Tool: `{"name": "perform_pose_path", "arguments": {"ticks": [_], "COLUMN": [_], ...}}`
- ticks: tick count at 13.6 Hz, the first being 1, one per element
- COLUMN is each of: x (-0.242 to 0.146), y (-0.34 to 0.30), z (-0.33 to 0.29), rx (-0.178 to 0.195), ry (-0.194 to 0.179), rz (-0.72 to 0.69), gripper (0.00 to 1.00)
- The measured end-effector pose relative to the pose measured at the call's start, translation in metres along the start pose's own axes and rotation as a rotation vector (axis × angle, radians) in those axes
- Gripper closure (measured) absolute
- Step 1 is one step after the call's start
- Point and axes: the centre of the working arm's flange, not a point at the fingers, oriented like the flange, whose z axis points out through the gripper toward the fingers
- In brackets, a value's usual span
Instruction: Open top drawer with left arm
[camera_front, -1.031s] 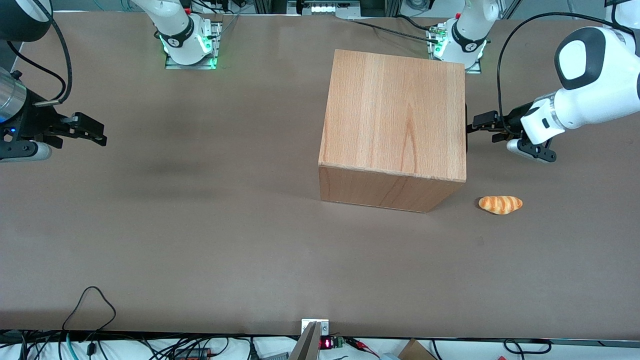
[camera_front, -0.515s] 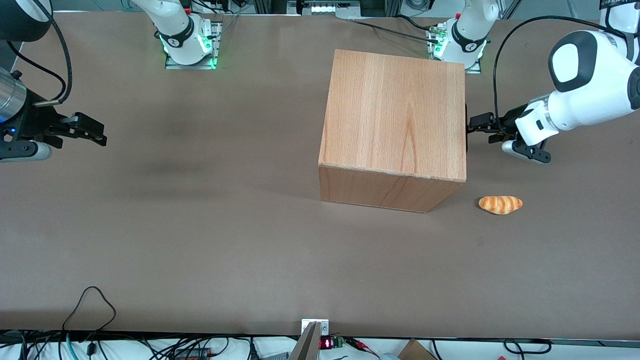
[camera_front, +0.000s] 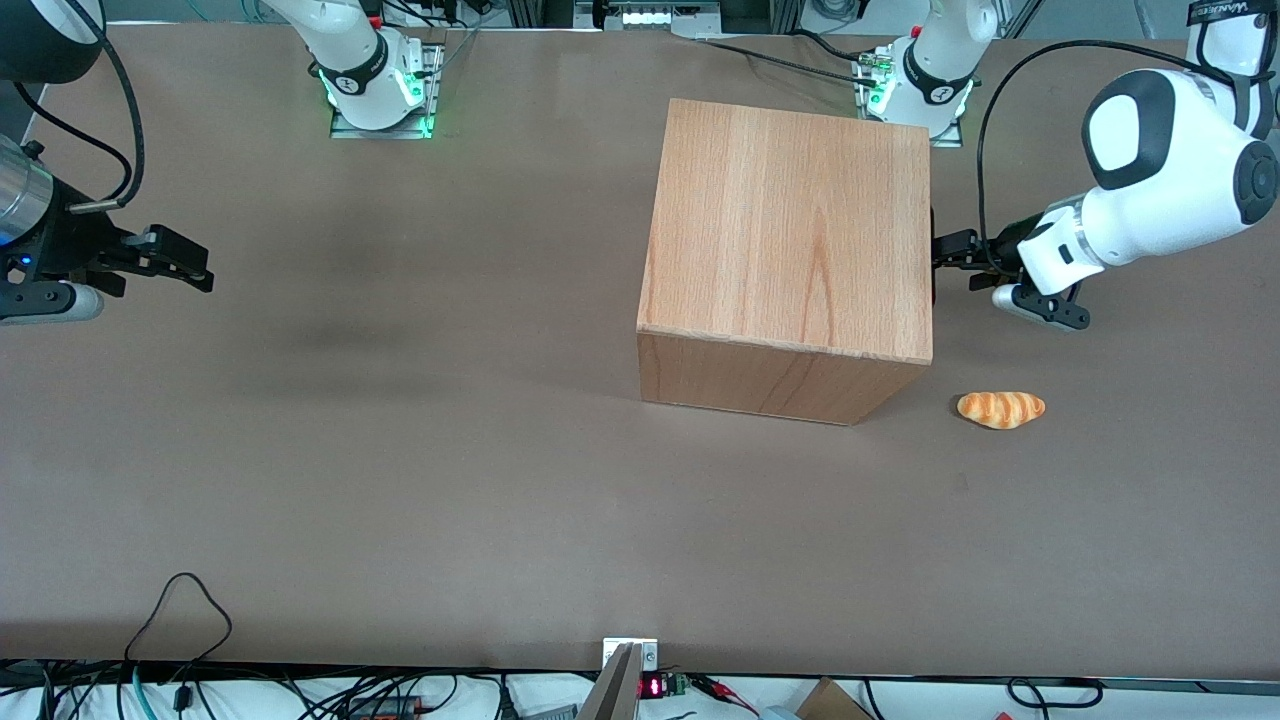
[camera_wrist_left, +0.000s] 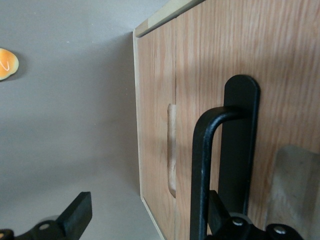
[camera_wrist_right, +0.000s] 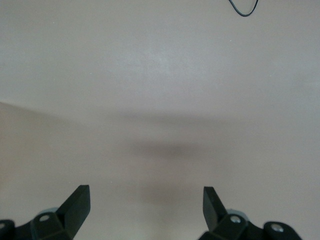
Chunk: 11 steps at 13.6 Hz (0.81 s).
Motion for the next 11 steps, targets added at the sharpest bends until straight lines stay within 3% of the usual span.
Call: {"name": "perform_pose_path", "arguments": {"ticks": [11], "x": [0.0036], "y": [-0.0039], "z": [0.0103], "rx": [0.011], "ry": [-0.008], "rz": [0.006], "gripper": [0.0]}}
